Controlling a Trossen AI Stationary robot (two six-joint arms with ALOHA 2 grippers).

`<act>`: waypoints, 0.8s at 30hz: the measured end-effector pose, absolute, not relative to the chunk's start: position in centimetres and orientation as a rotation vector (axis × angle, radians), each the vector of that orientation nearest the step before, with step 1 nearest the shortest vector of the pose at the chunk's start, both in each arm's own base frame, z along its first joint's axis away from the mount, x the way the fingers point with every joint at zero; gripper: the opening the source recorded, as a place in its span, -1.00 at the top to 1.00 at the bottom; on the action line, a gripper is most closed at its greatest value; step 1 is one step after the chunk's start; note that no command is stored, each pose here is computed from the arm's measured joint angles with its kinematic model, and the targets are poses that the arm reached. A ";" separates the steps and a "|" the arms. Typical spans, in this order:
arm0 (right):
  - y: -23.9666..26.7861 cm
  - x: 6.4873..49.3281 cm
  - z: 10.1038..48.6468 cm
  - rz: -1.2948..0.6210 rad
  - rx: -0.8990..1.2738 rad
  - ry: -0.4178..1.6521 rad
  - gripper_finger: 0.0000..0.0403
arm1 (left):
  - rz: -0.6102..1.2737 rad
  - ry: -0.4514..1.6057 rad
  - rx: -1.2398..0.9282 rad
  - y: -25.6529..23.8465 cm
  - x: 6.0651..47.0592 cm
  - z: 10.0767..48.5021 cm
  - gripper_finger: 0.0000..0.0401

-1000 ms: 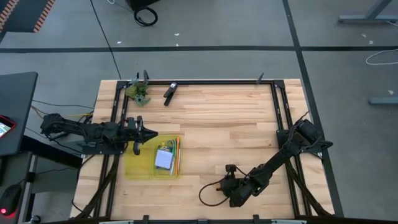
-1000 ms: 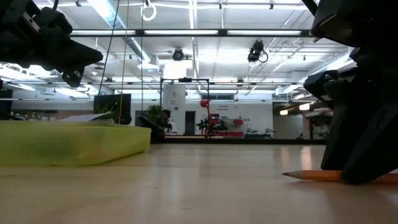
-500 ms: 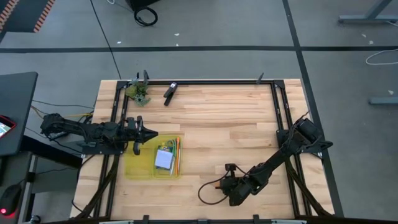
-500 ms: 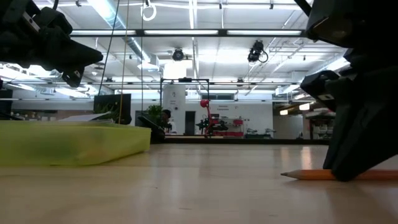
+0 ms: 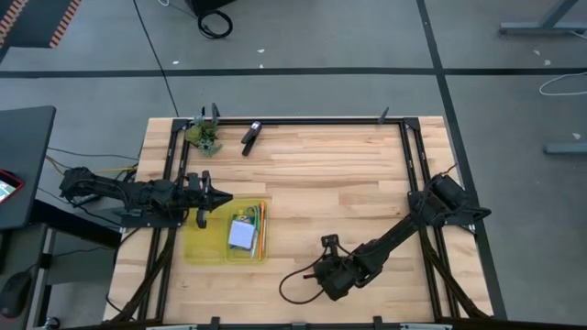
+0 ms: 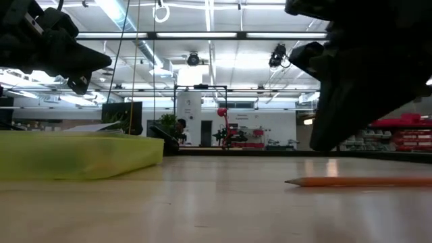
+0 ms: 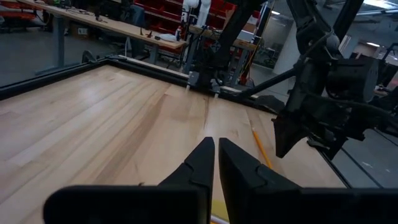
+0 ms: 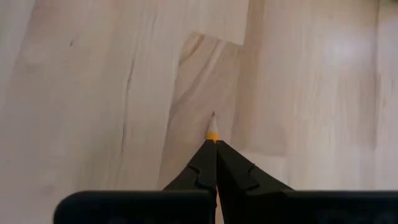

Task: Pack school essentials
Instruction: Put the orange pencil into the yellow pencil box

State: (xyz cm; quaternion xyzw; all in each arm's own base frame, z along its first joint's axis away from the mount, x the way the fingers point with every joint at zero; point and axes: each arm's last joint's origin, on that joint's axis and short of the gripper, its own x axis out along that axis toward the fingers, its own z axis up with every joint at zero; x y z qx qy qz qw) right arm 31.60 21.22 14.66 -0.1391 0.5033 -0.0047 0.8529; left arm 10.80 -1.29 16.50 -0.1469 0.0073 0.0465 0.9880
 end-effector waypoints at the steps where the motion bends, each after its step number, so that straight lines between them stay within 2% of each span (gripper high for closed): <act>1: 21.2 31.8 14.8 -0.007 -0.297 1.056 0.96 | 0.093 0.015 -0.295 -1.3 10.8 16.5 0.84; 13: 19.8 31.3 13.5 -0.053 -0.272 1.101 0.95 | 0.094 0.015 -0.295 -1.3 10.8 16.5 0.82; 24: 17.3 27.0 14.6 -0.096 -0.111 1.038 0.95 | 0.094 0.015 -0.295 -1.3 10.8 16.5 0.84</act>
